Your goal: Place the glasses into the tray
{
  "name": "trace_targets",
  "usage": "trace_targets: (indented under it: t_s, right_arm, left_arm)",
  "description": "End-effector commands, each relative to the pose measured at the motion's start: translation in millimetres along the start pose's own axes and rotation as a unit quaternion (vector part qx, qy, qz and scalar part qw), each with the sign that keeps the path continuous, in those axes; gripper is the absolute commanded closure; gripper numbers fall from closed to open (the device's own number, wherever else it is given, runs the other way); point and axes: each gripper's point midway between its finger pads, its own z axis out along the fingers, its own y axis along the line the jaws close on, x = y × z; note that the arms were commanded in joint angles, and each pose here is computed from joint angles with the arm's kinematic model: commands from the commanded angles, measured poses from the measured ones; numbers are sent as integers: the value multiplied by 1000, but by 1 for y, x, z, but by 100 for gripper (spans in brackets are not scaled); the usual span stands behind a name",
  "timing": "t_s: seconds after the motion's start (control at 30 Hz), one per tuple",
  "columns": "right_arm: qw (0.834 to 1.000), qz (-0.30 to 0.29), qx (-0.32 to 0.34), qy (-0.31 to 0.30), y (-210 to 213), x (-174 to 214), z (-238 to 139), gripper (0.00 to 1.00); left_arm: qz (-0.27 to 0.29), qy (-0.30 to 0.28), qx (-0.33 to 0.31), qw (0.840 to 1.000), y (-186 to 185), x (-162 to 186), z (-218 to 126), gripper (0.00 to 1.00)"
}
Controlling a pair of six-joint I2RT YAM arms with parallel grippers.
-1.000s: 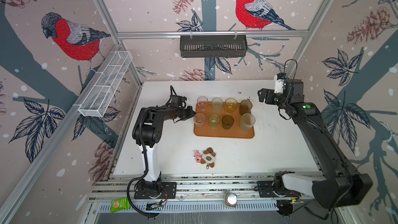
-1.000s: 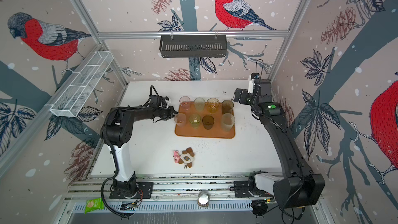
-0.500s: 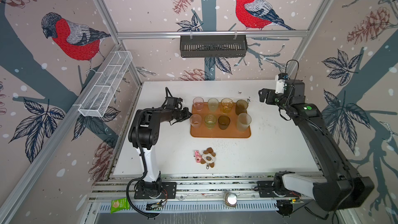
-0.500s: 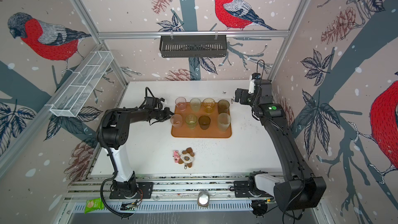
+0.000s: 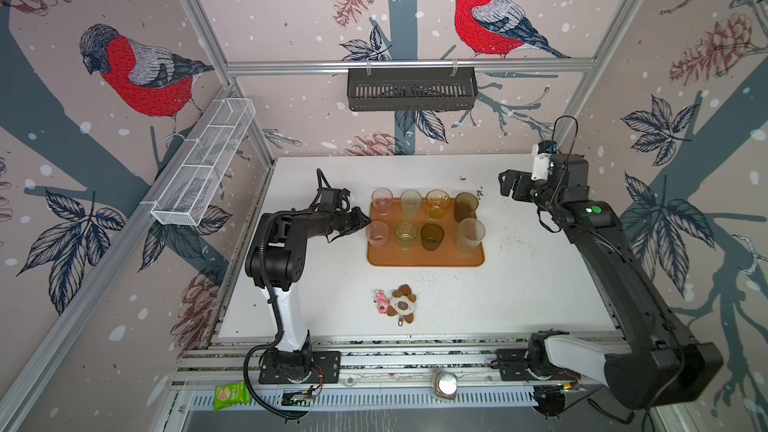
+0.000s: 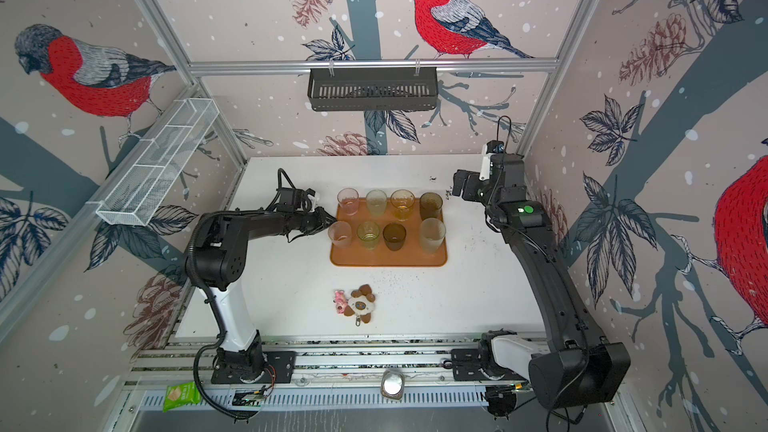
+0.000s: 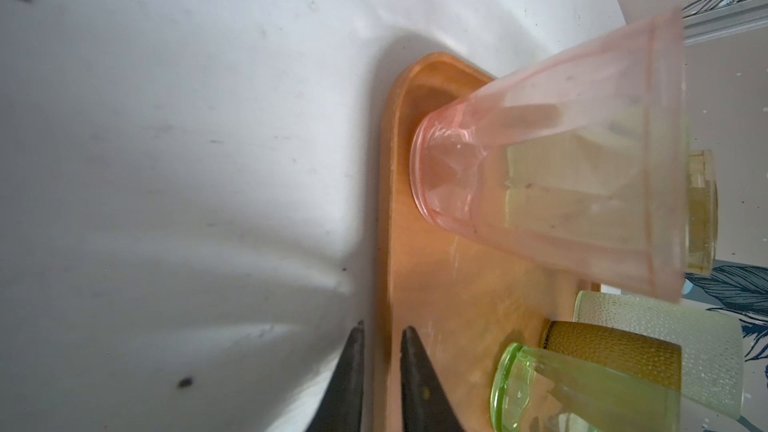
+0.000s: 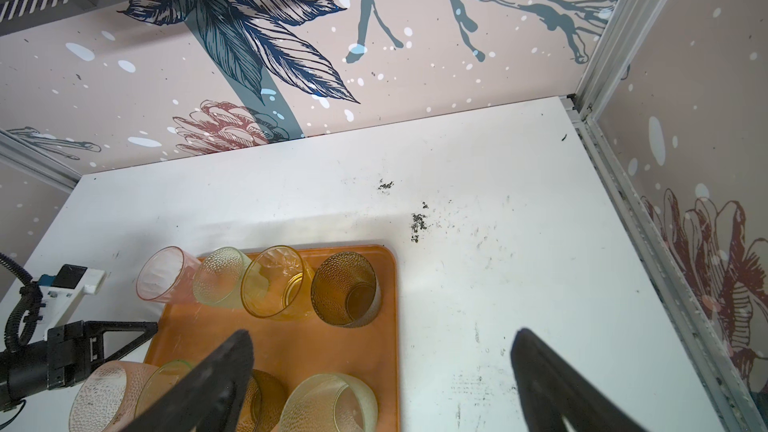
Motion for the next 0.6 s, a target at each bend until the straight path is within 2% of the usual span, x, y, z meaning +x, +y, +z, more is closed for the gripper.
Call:
trace_targets:
  t_s: [0.0, 0.2, 0.33, 0.57]
  right_arm:
    - [1000, 1, 7, -21, -1, -9, -4, 2]
    - [999, -1, 23, -31, -7, -10, -9, 2]
    - [998, -5, 45, -44, -17, -10, -12, 0]
    - [994, 4, 83, -72, -42, -5, -17, 0]
  left_arm:
    - [10, -15, 6, 1000, -6, -9, -7, 78]
    - [5, -36, -11, 999, -6, -17, -29, 70]
    - [10, -53, -29, 998, -10, -24, -50, 61]
    - [33, -85, -84, 992, -17, -28, -90, 50]
